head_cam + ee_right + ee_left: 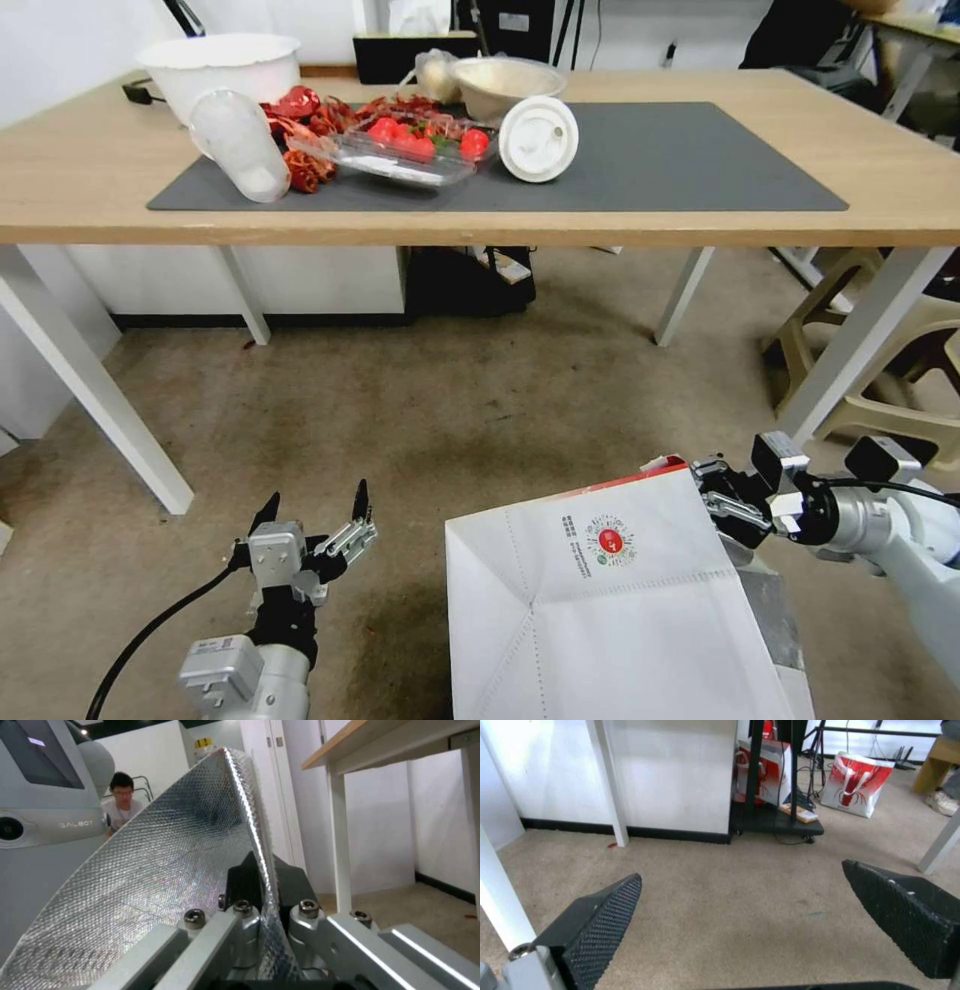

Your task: Pick up the food delivery bag from the floor and place it on the table.

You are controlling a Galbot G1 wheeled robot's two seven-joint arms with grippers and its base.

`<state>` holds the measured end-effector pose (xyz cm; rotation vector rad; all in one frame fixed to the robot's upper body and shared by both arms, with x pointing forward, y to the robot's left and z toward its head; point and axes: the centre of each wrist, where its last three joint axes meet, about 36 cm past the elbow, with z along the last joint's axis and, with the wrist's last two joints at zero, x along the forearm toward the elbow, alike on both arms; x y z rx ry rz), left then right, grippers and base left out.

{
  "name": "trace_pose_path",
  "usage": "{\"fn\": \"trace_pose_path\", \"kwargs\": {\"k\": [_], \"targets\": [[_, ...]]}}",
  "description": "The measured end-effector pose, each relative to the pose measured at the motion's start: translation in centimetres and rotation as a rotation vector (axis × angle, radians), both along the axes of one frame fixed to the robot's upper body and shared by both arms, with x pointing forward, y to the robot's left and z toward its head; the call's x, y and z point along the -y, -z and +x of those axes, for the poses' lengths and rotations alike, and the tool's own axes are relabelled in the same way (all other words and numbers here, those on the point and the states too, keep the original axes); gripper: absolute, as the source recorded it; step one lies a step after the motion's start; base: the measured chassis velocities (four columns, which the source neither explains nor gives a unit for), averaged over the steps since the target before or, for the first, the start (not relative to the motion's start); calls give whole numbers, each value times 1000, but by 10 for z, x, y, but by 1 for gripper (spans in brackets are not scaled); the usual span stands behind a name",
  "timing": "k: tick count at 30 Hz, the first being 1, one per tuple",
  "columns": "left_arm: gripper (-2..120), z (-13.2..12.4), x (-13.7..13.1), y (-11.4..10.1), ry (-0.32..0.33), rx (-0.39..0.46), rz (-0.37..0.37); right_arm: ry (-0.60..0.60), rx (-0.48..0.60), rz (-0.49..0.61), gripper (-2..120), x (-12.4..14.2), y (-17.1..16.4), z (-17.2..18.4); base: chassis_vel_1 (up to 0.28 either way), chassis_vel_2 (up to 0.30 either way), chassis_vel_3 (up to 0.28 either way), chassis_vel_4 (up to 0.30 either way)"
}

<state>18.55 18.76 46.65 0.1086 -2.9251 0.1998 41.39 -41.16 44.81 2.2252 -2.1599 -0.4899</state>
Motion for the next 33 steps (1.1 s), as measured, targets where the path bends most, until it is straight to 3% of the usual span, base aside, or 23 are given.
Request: {"fn": "trace_pose_path", "kwargs": {"k": [33], "targets": [[100,1,0,1,-1,4,6,2,5,-7,0,1,-1,2,0,0,0,0]]}}
